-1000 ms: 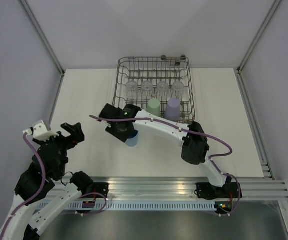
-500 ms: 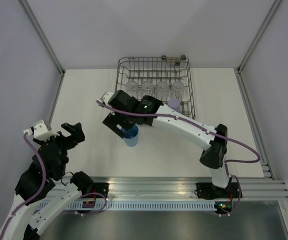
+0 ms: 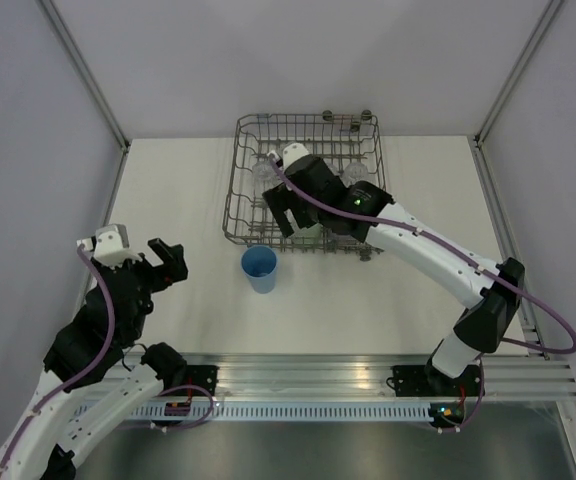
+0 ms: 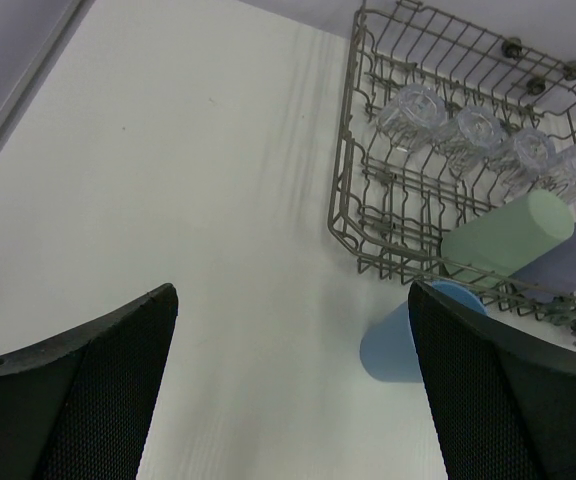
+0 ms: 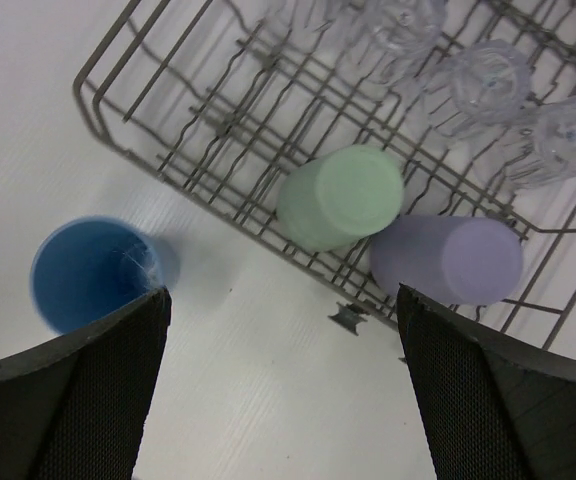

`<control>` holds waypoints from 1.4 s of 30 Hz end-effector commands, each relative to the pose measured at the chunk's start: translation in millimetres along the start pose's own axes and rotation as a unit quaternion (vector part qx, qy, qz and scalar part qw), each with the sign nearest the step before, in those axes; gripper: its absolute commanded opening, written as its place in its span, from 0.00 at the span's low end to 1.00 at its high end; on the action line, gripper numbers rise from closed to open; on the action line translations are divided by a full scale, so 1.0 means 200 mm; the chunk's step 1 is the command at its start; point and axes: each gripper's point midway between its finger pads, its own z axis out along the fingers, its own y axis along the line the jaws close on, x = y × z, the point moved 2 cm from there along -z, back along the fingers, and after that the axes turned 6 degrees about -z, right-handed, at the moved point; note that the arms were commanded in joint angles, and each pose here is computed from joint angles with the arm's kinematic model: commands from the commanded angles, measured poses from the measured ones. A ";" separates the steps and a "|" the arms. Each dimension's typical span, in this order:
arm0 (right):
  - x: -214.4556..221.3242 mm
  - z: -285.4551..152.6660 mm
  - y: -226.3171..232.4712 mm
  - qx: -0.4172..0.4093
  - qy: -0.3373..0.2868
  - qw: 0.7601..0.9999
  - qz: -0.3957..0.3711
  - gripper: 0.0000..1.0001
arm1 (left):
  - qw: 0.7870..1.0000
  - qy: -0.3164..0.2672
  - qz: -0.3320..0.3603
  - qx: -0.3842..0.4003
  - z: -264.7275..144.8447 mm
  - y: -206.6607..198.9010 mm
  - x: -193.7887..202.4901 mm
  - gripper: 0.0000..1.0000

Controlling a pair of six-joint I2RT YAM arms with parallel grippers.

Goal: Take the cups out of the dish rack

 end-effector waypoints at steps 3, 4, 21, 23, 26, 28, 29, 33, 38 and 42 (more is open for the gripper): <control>-0.11 0.00 -0.23 0.050 -0.058 0.993 0.093 0.98 | 0.998 0.025 0.041 0.033 0.05 -0.09 0.04 1.00; -0.11 0.02 -0.24 0.052 -0.056 0.992 0.099 0.98 | 0.998 0.026 0.044 0.032 0.06 -0.09 0.05 1.00; -0.01 0.31 -0.36 0.076 -0.008 0.989 0.128 0.98 | 0.995 0.051 0.078 0.039 0.10 -0.13 0.10 1.00; -0.01 0.33 -0.34 0.071 -0.004 0.990 0.125 0.98 | 0.995 0.051 0.080 0.038 0.10 -0.13 0.11 1.00; 0.02 0.38 -0.33 0.070 0.015 0.990 0.118 0.98 | 0.995 0.051 0.081 0.039 0.11 -0.13 0.11 1.00; 0.05 0.42 -0.31 0.063 0.027 0.991 0.113 0.98 | 0.995 0.050 0.080 0.039 0.11 -0.14 0.11 1.00; 0.05 0.43 -0.32 0.063 0.030 0.991 0.113 0.98 | 0.995 0.051 0.081 0.040 0.11 -0.14 0.11 1.00; 0.11 0.51 -0.31 0.061 0.054 0.991 0.111 0.96 | 0.994 0.052 0.082 0.041 0.11 -0.14 0.11 1.00; 0.15 0.55 -0.33 0.076 0.069 0.989 0.110 0.95 | 0.994 0.055 0.084 0.042 0.11 -0.14 0.12 1.00; 0.19 0.59 -0.33 0.074 0.079 0.988 0.111 0.93 | 0.994 0.056 0.086 0.043 0.11 -0.14 0.12 1.00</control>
